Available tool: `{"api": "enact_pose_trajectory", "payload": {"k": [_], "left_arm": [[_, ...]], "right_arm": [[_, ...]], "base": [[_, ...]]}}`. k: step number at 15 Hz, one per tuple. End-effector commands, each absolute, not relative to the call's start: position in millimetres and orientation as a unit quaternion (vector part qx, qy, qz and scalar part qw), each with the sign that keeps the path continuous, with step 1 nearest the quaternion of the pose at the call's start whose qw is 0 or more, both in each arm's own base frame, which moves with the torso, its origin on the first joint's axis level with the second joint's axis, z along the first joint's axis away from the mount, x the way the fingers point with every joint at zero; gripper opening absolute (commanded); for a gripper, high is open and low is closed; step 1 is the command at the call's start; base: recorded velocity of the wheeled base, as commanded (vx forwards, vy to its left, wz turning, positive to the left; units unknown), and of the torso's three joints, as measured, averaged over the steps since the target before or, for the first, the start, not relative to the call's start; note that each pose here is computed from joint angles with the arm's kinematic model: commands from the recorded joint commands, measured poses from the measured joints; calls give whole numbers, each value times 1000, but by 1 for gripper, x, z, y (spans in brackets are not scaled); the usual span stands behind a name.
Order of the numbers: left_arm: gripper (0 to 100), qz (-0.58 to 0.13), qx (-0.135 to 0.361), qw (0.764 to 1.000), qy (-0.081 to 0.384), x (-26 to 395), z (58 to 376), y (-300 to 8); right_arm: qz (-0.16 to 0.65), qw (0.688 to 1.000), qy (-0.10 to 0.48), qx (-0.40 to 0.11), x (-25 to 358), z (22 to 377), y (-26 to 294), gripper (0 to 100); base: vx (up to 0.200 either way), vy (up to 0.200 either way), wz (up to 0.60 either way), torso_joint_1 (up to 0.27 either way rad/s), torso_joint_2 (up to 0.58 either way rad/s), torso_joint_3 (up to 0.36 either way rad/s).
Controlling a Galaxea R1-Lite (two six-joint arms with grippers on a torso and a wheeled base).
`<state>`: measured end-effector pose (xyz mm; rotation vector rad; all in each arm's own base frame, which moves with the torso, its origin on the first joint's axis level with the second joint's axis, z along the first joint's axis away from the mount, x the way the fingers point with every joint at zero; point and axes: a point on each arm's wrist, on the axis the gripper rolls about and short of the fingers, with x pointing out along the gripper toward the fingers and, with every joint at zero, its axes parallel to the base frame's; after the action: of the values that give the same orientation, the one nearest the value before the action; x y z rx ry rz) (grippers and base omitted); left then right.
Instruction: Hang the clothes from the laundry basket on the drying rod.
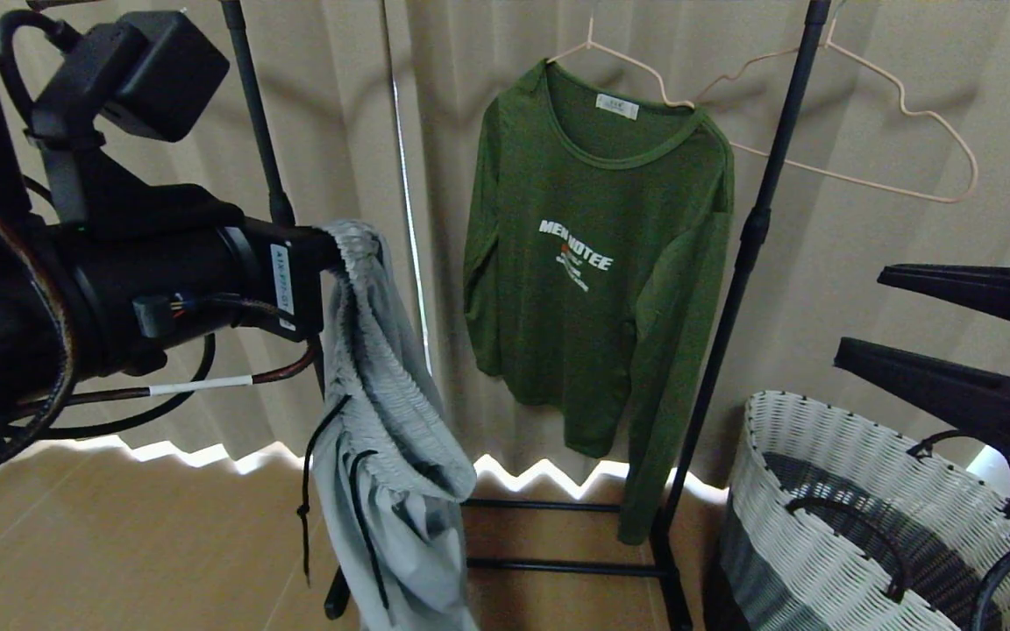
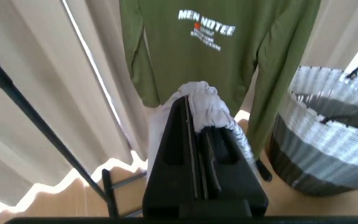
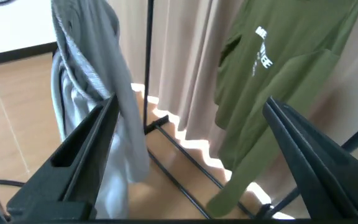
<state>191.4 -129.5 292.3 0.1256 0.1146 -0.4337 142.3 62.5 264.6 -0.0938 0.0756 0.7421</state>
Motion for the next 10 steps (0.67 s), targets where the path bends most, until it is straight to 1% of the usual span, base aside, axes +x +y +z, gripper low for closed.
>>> {"api": "enact_pose_trajectory", "payload": {"k": [1,2,4,5,6,8,9,10], "left_arm": [[0,-196,70,977,57,178,287,-110],[0,-184,76,978,60,170,281,-99],[0,-151,75,984,63,137,262,-66],[0,-138,74,986,64,128,255,-57],[0,-106,72,990,67,110,240,-40],[0,-77,64,993,59,78,215,-22],[0,-73,63,994,56,70,210,-19],[0,-70,59,995,42,55,200,-13]], "right_arm": [[345,935,47,-66,142,254,57,100],[326,941,52,-80,142,248,51,100],[253,956,67,-136,139,230,34,100],[235,957,74,-153,139,224,32,100],[194,962,81,-174,137,215,27,100],[130,972,80,-180,132,197,19,100],[118,974,76,-180,130,191,18,100],[102,977,55,-181,126,179,17,100]], "base": [[0,0,0,0,0,0],[0,0,0,0,0,0],[0,0,0,0,0,0],[0,0,0,0,0,0],[0,0,0,0,0,0],[0,0,0,0,0,0],[0,0,0,0,0,0],[0,0,0,0,0,0]]}}
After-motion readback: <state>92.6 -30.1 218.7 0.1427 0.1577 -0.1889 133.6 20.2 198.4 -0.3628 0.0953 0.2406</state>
